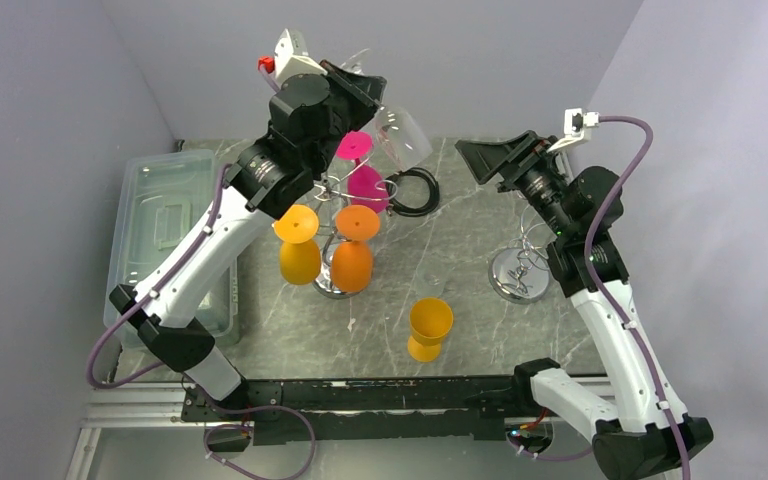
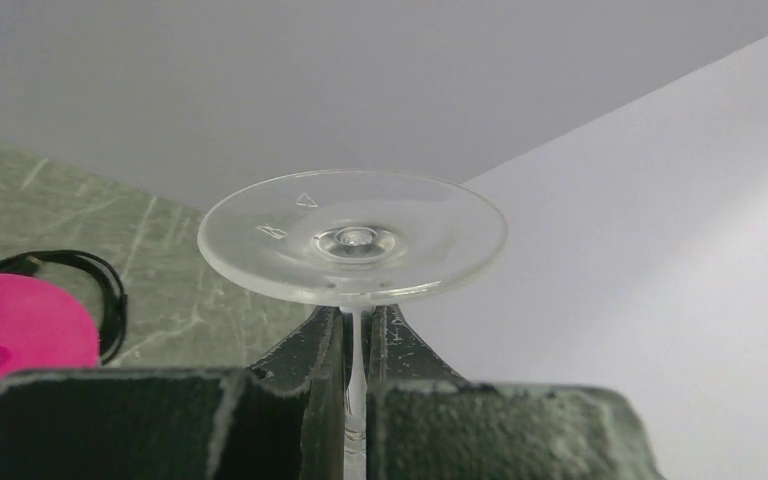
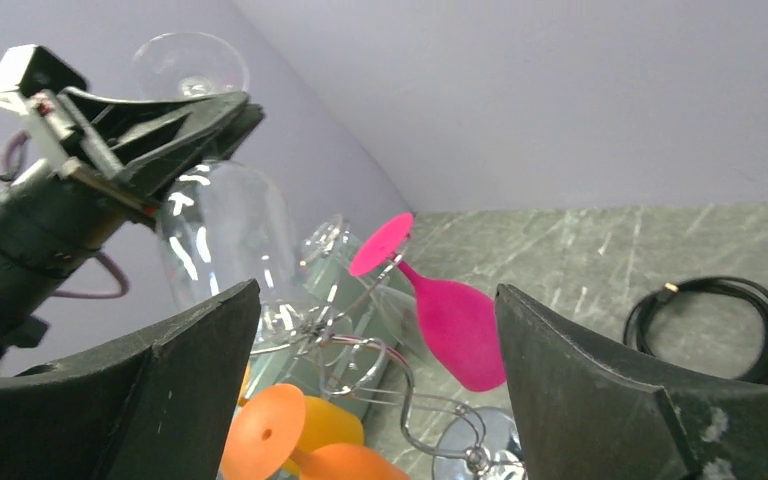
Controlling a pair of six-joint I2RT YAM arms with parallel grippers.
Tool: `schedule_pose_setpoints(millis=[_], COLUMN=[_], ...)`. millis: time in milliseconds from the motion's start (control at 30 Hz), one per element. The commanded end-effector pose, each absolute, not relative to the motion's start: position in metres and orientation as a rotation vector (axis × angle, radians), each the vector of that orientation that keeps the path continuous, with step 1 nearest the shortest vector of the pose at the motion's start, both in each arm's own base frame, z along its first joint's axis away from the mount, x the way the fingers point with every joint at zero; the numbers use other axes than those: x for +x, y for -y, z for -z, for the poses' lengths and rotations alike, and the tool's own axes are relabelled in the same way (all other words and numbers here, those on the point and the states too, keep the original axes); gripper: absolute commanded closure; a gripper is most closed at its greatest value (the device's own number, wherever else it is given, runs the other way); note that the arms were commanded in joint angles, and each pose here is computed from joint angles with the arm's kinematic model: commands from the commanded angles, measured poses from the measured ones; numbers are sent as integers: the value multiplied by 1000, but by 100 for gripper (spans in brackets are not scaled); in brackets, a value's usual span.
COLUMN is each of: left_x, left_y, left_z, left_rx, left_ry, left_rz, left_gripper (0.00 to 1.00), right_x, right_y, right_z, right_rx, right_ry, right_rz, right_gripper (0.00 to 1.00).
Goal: Take the wine glass off the wine glass rack
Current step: Place the wine glass at the center of the board.
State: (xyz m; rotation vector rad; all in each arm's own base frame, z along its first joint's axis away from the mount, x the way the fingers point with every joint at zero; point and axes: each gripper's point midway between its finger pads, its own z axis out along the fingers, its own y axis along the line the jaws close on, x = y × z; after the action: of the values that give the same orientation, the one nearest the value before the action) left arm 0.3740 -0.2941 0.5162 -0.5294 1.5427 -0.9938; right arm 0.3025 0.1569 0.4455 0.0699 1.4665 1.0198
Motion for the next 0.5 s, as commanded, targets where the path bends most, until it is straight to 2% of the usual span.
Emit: schedule_pose_setpoints(millis=[0, 233, 467], left_x=[370, 375, 380], left_y=[291, 296, 300], left_z=[-560, -558, -548], left_rx=[-631, -757, -806], left_ry=[-1394, -1372, -1370], left_rz=[1180, 1280, 1309], left_gripper=[100, 100, 100], right_x=[281, 280, 287], right_y=[-164, -176, -190], right_z=[-485, -482, -481], right_rx=[-40, -102, -125], right_ry=[-1294, -1262, -1272], right_rz=[-1100, -1148, -1152], right_gripper=[13, 30, 36])
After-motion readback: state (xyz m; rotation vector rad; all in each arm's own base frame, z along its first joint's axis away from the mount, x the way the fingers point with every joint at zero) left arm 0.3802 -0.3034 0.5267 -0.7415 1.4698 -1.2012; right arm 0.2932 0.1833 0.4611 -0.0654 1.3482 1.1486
